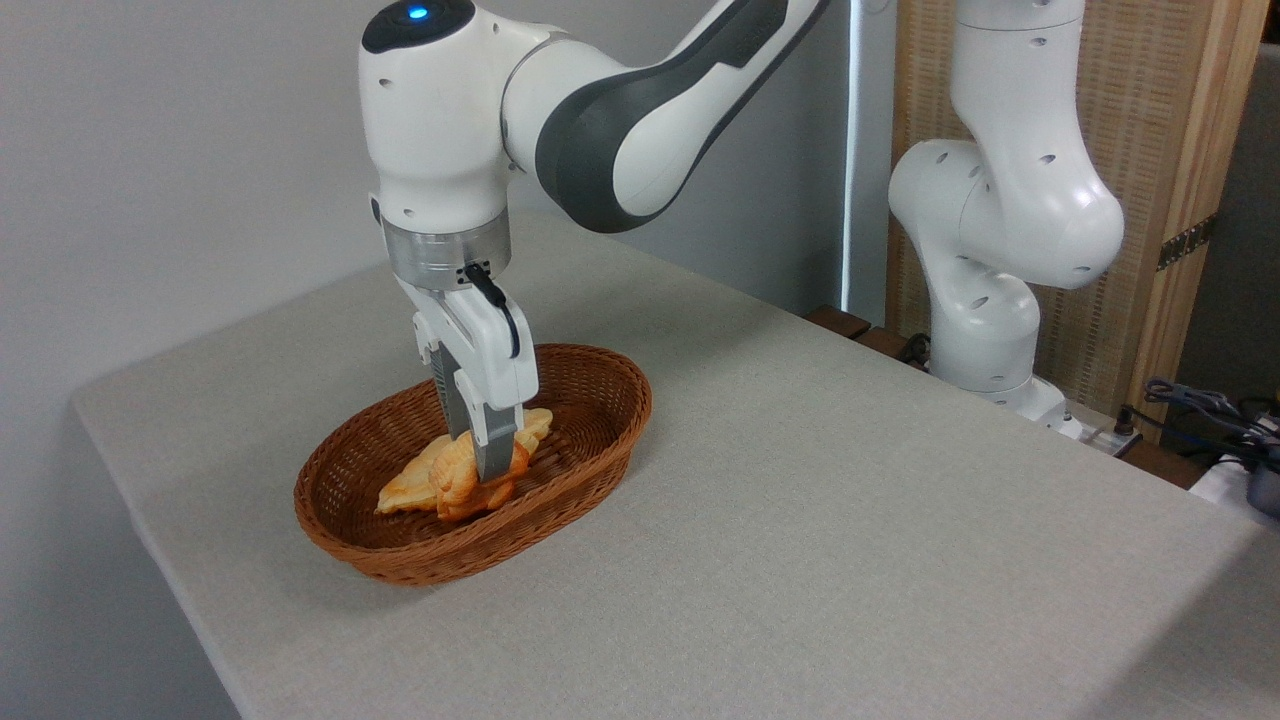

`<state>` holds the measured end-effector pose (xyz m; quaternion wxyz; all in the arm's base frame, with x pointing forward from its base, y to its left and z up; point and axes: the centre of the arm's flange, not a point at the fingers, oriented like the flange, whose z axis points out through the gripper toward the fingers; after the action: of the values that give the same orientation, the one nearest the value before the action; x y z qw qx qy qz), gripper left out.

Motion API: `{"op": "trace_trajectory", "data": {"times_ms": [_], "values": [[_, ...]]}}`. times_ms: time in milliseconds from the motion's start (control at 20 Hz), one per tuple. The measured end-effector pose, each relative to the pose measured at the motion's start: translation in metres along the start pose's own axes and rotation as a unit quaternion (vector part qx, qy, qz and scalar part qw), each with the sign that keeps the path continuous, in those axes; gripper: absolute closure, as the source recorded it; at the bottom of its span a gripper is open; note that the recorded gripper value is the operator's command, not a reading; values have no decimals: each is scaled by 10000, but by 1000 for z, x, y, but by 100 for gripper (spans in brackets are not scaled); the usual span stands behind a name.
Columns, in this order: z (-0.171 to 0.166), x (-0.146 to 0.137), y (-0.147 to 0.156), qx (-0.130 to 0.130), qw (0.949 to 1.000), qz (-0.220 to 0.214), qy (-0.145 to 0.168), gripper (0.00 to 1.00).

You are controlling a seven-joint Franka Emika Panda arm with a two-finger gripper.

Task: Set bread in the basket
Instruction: 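Open the gripper to release the bun and raise it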

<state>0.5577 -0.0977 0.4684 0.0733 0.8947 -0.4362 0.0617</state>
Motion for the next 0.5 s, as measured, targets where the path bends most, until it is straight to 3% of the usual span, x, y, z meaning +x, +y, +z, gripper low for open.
{"op": "trace_trajectory", "data": {"times_ms": [500], "values": [[-53, -3, -17, 375, 9986, -116, 364, 0]]}}
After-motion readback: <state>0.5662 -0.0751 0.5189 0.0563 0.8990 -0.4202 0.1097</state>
